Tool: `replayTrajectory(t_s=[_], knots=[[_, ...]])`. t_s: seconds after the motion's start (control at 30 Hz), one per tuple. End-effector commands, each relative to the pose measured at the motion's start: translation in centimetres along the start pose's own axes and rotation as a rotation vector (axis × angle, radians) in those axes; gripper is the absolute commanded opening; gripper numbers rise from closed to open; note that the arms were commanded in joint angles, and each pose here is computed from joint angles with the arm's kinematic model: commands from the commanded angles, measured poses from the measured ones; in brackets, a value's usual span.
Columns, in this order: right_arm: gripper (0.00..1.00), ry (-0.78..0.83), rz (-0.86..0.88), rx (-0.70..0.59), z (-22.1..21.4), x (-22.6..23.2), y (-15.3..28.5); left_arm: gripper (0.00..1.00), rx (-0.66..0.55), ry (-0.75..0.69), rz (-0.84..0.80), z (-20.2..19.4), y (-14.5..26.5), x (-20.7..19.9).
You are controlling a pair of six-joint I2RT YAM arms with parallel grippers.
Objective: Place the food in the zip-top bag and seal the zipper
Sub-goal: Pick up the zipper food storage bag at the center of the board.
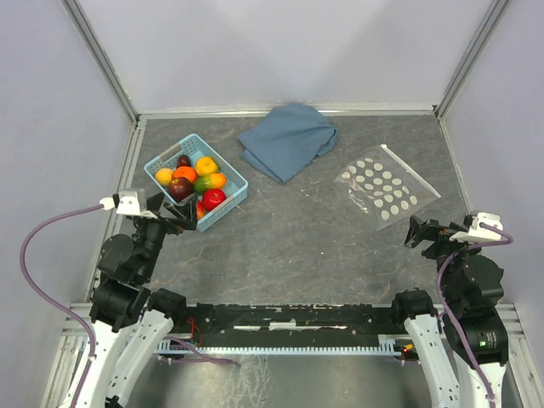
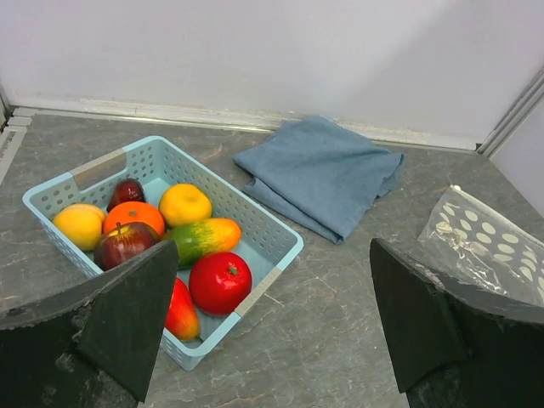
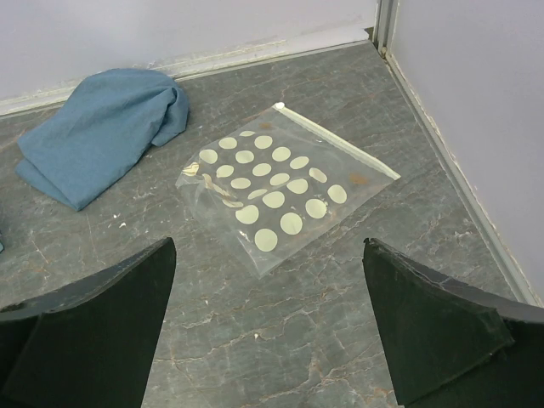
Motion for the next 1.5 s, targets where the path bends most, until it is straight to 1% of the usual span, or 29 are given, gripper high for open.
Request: replayTrajectory(t_s=[0.0,0.37,0.5,0.6,0.73,1.03,1.2,1.27,1.37,1.47], knots=[[0.99,0.001,0.023,-0.046,1.0,0.5,-0.3,0.99,-0.040,0.010,-0.004,0.7,-0.5,-0.2],[0.99,-0.023,0.013,-0.023,1.1,0.7,-0.3,0.99,-0.039,0.012,-0.020,0.7,-0.4,-0.4],[0.99,-0.046,0.036,0.025,0.9,1.3,-1.1,0.99,-0.039,0.013,-0.019,0.6,-0.3,-0.4],[0.99,-0.105,0.033,0.094,0.2,2.0,-2.6,0.99,-0.046,0.015,-0.017,0.7,-0.2,-0.4],[0.99,-0.177,0.090,0.162,-0.8,3.4,-5.0,0.99,-0.057,0.016,-0.028,0.8,0.1,-0.4],[0.99,-0.223,-0.016,0.321,-4.5,4.0,-12.9,0.99,-0.047,0.009,-0.048,0.7,0.0,-0.7],[0.99,-0.201,-0.162,0.358,-6.7,1.7,-17.1,1.00,-0.044,0.007,-0.063,0.6,0.0,-0.9],[1.00,-0.259,-0.185,0.384,-7.7,0.3,-18.7,0.99,-0.048,0.003,-0.078,0.7,0.0,-1.1],[0.99,-0.378,-0.204,0.364,-7.8,-2.2,-20.7,1.00,-0.049,0.001,-0.099,0.6,0.0,-1.2],[0.98,-0.452,-0.229,0.341,-7.5,-4.1,-22.0,0.99,-0.048,-0.001,-0.109,0.6,0.0,-1.3]])
Point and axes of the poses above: each gripper's point midway between its finger pads, its own y axis back along the fingers, its own x axis along the line the jaws close on, z = x × y, the point moved 9 cm from there along y, back along the fingers, and after that the axes turned 15 degrees about -y, right-handed, at the moved point
